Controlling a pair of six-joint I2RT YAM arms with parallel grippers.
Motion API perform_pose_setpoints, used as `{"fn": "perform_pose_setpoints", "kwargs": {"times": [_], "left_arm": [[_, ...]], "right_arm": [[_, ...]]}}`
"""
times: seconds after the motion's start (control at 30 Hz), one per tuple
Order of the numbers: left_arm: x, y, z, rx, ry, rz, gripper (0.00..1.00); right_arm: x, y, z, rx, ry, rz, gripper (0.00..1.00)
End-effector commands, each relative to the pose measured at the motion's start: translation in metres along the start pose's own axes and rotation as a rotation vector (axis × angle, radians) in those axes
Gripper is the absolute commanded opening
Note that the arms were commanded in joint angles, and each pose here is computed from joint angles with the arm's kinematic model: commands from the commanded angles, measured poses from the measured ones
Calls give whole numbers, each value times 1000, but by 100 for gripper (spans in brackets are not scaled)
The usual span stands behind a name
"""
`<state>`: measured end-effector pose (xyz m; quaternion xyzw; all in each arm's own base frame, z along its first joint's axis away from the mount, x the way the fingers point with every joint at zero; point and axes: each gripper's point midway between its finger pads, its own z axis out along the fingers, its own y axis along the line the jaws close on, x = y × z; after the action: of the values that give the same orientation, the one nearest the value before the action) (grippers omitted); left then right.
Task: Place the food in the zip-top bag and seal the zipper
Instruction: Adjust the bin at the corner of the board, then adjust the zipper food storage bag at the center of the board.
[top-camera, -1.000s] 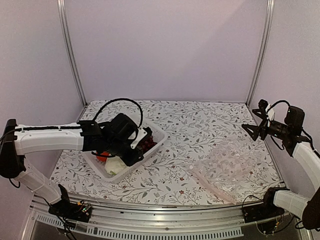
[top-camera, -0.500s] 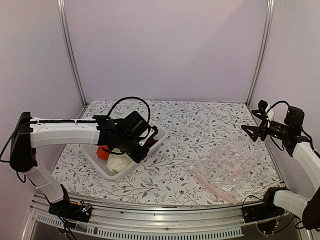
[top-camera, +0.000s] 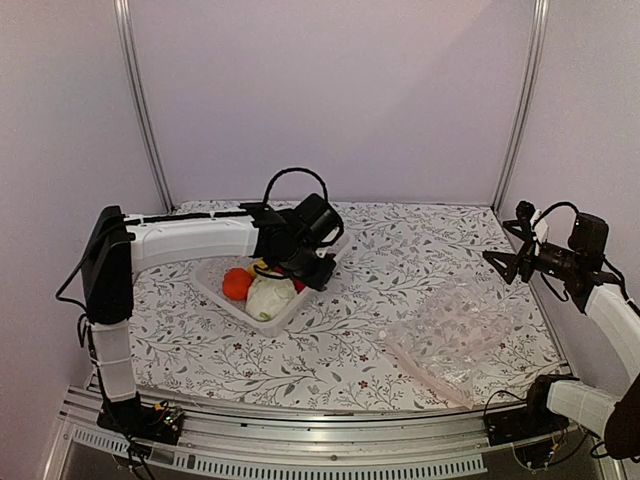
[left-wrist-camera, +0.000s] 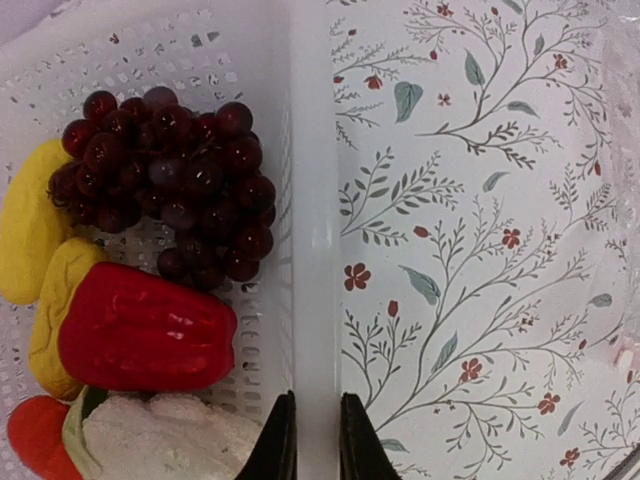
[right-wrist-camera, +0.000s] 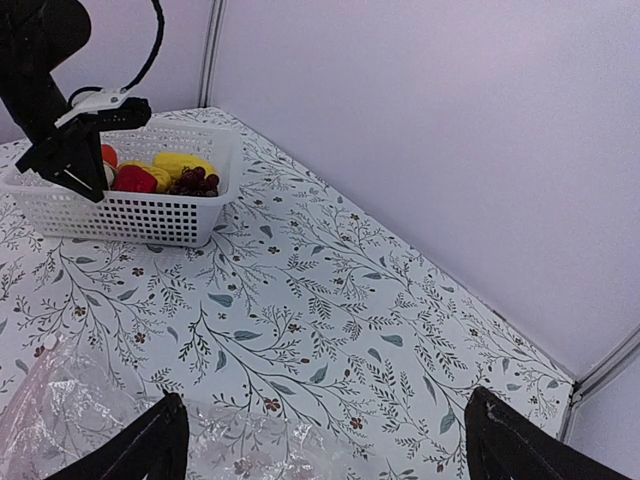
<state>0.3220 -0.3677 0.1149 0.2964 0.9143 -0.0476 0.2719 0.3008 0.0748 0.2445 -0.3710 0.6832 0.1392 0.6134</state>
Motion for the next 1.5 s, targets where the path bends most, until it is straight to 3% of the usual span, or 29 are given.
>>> {"fn": "perform_pose_setpoints", "kwargs": {"times": [0.0,0.17,0.23,0.4,0.53,0.7,0.93,1.1,1.33,1.47], "left_arm": [[-38,23,1,-17,-72,-128,8],[-56,22,-10,-21,-120,-146,49],[-62,19,-24,-24,-158,-139,54],[-74,-23,-79,86,-328,-11,57],[-51,-79,-100,242,-425,129,56],[-4,-131,-77,423,-292,113,56],[38,-174,-39,395,-216,184,58],[57,-191,-14,404,-150,196,59],[67,-197,8,412,-132,180,60],[64,-206,20,450,-143,138,60]], "right_arm": [[-1,2,-2,-3,-1,-3,94],[-1,2,-2,-4,0,-3,95],[-1,2,-2,-6,1,-3,95],[2,1,0,-12,12,8,94],[6,0,3,-24,28,24,94],[11,-1,5,-36,42,41,92],[11,-2,5,-28,47,32,92],[-13,-7,5,-20,121,52,84],[-6,69,-9,-156,294,-111,81],[5,89,-26,-213,339,-106,81]]}}
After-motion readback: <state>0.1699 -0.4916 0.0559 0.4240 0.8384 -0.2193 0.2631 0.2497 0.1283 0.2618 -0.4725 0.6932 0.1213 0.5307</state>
